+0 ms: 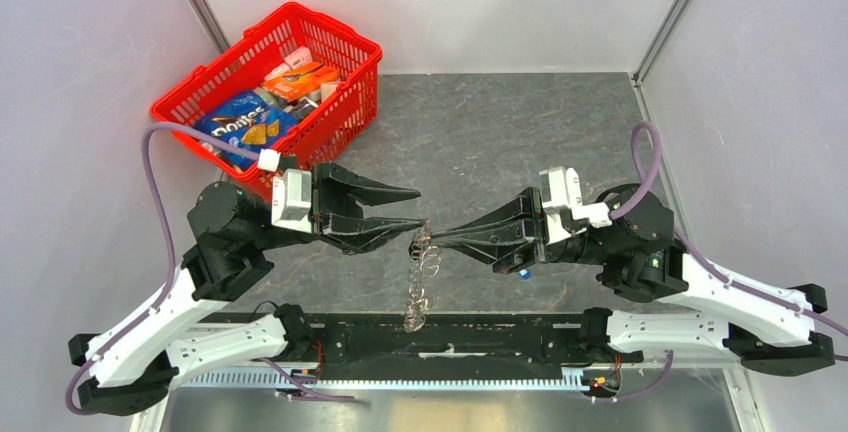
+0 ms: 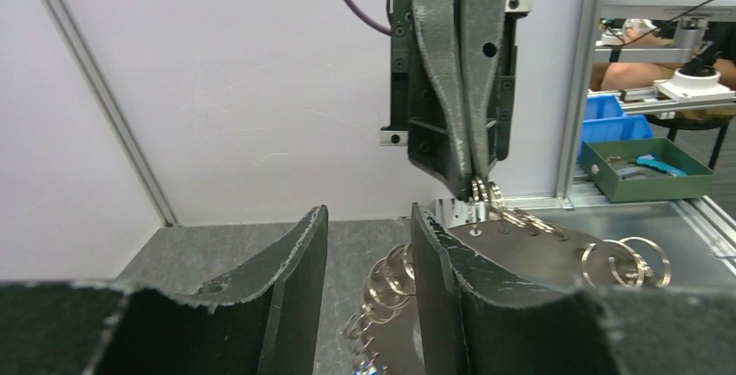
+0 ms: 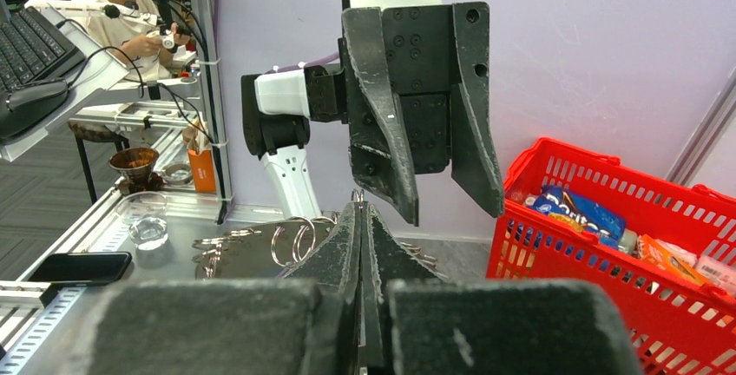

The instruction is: Put the keys on the keyring

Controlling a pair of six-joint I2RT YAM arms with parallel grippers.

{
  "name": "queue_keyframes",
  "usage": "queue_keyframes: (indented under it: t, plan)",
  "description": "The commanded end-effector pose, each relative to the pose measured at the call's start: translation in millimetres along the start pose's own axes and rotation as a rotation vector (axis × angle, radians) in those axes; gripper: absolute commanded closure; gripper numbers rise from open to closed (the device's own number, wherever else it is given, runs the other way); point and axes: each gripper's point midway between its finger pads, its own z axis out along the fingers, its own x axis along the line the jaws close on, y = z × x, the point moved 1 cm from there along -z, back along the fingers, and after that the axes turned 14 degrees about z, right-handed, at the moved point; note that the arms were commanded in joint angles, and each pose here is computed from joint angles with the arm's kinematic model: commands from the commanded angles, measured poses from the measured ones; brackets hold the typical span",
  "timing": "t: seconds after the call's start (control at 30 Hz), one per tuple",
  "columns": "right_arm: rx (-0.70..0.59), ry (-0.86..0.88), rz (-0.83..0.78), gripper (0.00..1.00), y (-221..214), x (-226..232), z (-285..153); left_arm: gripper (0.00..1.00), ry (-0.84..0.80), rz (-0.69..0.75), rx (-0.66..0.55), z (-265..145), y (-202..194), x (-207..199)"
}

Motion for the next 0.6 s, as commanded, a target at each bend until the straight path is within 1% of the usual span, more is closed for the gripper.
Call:
queue_keyframes:
  t: [0.0,0.3,0.57]
  plan:
    - [-0.093,-0.004,-0.058,1.0,35.6,3.2,-1.4,0.54,-0.04,-0.035,-0.06,-4.5,19.2,-9.4]
    - [-0.168,0.001,-0.062,1.0,48.4,5.9,-4.7,0.55,-0.036,-0.08,-0.09,-20.5,27.0,-18.7]
    - [-0.251,0.016,-0.058,1.0,59.2,9.7,-9.0,0.57,-0.052,-0.117,-0.137,-17.7,30.3,-22.0]
